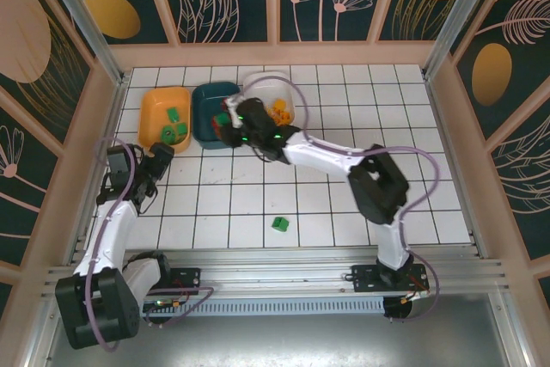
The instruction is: Sort the legos into containers by color
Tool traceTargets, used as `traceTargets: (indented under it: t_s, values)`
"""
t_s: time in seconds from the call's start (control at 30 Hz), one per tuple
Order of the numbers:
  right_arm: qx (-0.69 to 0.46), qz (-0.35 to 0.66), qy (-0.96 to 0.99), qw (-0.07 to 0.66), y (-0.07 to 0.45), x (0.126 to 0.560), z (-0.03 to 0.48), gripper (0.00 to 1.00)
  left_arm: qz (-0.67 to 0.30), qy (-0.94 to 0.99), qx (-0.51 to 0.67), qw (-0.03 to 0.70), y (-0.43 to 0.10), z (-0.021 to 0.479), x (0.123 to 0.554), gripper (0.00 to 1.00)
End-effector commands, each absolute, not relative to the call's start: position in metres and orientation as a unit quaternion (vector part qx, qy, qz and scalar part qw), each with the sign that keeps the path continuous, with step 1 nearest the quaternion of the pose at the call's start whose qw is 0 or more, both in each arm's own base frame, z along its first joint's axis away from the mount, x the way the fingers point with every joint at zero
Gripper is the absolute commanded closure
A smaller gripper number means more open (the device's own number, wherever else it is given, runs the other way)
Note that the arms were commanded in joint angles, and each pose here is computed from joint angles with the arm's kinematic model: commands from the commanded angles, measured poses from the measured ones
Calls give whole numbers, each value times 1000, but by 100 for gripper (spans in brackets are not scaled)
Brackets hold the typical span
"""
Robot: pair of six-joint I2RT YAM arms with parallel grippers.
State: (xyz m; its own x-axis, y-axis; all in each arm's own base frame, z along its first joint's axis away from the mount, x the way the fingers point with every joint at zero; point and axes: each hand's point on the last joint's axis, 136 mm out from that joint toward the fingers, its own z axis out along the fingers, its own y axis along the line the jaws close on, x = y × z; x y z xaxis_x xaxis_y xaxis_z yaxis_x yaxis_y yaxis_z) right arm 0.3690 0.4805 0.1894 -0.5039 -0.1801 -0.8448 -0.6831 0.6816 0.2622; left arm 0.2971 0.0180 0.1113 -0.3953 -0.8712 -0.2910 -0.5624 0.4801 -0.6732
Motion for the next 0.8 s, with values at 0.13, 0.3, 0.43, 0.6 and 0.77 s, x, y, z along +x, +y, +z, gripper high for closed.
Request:
traceTargets:
  t_s: [0.13, 0.3, 0.43, 0.6, 0.77]
  values:
    - [-317, 356, 786, 393, 569, 371, 173, 74, -305, 779, -460, 299, 10, 105, 285, 1]
    - [-324, 363, 774, 406, 597, 386, 166, 74, -305, 783, -439, 319, 8, 125, 281, 1]
    - [-332, 367, 769, 406, 612, 397, 160, 73, -306, 783, -436, 323, 6, 131, 276, 2]
    - [-342, 372, 758, 412, 618, 400, 151, 52, -336, 773, -421, 335, -1, 143, 278, 1]
    - [-336, 363, 751, 438, 616, 407, 168, 33, -351, 774, -397, 345, -7, 156, 279, 2]
